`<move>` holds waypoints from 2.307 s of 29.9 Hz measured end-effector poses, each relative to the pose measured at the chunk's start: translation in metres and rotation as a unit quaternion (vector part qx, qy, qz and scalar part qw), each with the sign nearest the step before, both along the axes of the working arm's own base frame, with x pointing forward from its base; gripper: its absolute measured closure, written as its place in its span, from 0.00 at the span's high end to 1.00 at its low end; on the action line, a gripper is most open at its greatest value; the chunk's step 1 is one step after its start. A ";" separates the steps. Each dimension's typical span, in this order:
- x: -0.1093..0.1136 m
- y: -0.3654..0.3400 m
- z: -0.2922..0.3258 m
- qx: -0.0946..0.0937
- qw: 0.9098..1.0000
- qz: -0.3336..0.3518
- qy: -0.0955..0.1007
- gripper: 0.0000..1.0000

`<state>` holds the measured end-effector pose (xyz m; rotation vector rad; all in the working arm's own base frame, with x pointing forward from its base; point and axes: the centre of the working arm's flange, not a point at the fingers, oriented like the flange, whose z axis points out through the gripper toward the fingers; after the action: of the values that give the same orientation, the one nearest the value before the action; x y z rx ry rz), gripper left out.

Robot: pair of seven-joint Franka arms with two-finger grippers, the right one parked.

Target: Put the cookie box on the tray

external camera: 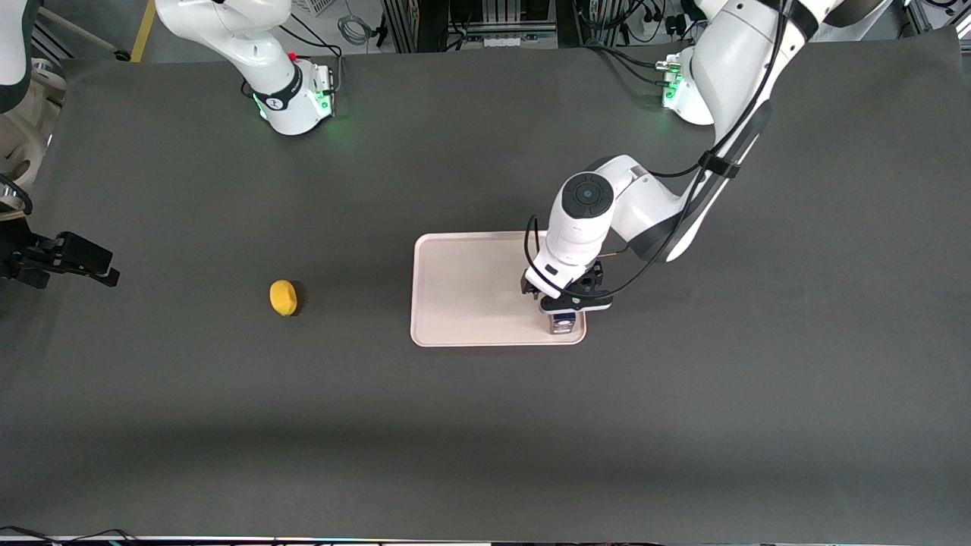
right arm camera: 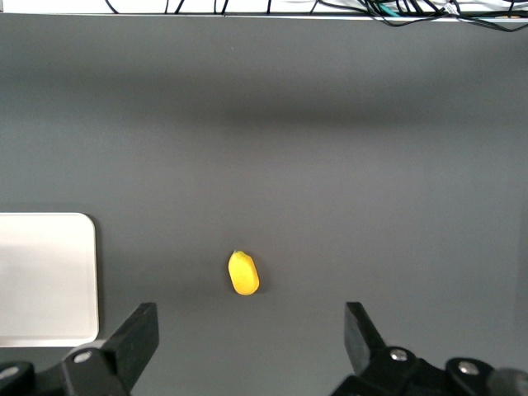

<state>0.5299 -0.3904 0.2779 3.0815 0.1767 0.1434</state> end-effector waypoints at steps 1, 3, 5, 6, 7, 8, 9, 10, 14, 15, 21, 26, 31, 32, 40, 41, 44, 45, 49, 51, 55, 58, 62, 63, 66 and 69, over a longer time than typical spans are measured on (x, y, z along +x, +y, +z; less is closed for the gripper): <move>0.002 0.000 0.004 -0.002 1.000 0.001 -0.004 1.00; 0.006 0.001 0.012 -0.004 1.000 0.003 -0.011 1.00; 0.010 0.002 0.023 -0.006 1.000 0.006 -0.021 1.00; 0.012 0.004 0.029 -0.006 1.000 0.007 -0.026 1.00; 0.014 0.006 0.035 -0.007 0.999 0.009 -0.031 1.00; 0.017 0.008 0.042 -0.007 0.999 0.010 -0.037 1.00; 0.019 0.011 0.049 -0.007 0.999 0.010 -0.043 1.00; 0.021 0.014 0.056 -0.005 0.999 0.009 -0.047 1.00; 0.030 0.035 0.087 0.003 0.998 0.006 -0.055 1.00; 0.032 0.042 0.097 0.003 0.999 0.007 -0.054 1.00; 0.047 0.101 0.159 0.006 0.999 0.003 -0.045 1.00; 0.051 0.164 0.208 0.016 0.999 -0.007 -0.029 1.00; 0.050 0.230 0.251 0.039 0.999 -0.018 -0.018 1.00; 0.050 0.243 0.259 0.043 0.999 -0.019 -0.017 1.00; 0.040 0.331 0.299 0.052 0.998 -0.041 -0.014 1.00; 0.039 0.341 0.302 0.051 0.998 -0.044 -0.014 1.00; 0.034 0.370 0.310 0.045 0.998 -0.042 -0.008 1.00; 0.032 0.379 0.311 0.042 0.998 -0.039 -0.004 1.00; 0.023 0.401 0.317 0.035 0.999 -0.030 0.009 1.00; 0.018 0.403 0.319 0.034 0.999 -0.029 0.017 1.00; 0.007 0.399 0.325 0.034 0.998 -0.032 0.033 1.00; 0.001 0.396 0.331 0.034 0.998 -0.035 0.036 1.00; -0.004 0.393 0.336 0.035 0.998 -0.037 0.038 1.00; -0.004 0.392 0.337 0.035 0.998 -0.037 0.038 1.00; -0.005 0.391 0.337 0.035 0.998 -0.038 0.038 1.00; -0.005 0.391 0.336 0.035 0.998 -0.039 0.039 1.00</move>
<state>0.5251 0.0004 0.6135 3.1608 0.0557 0.0266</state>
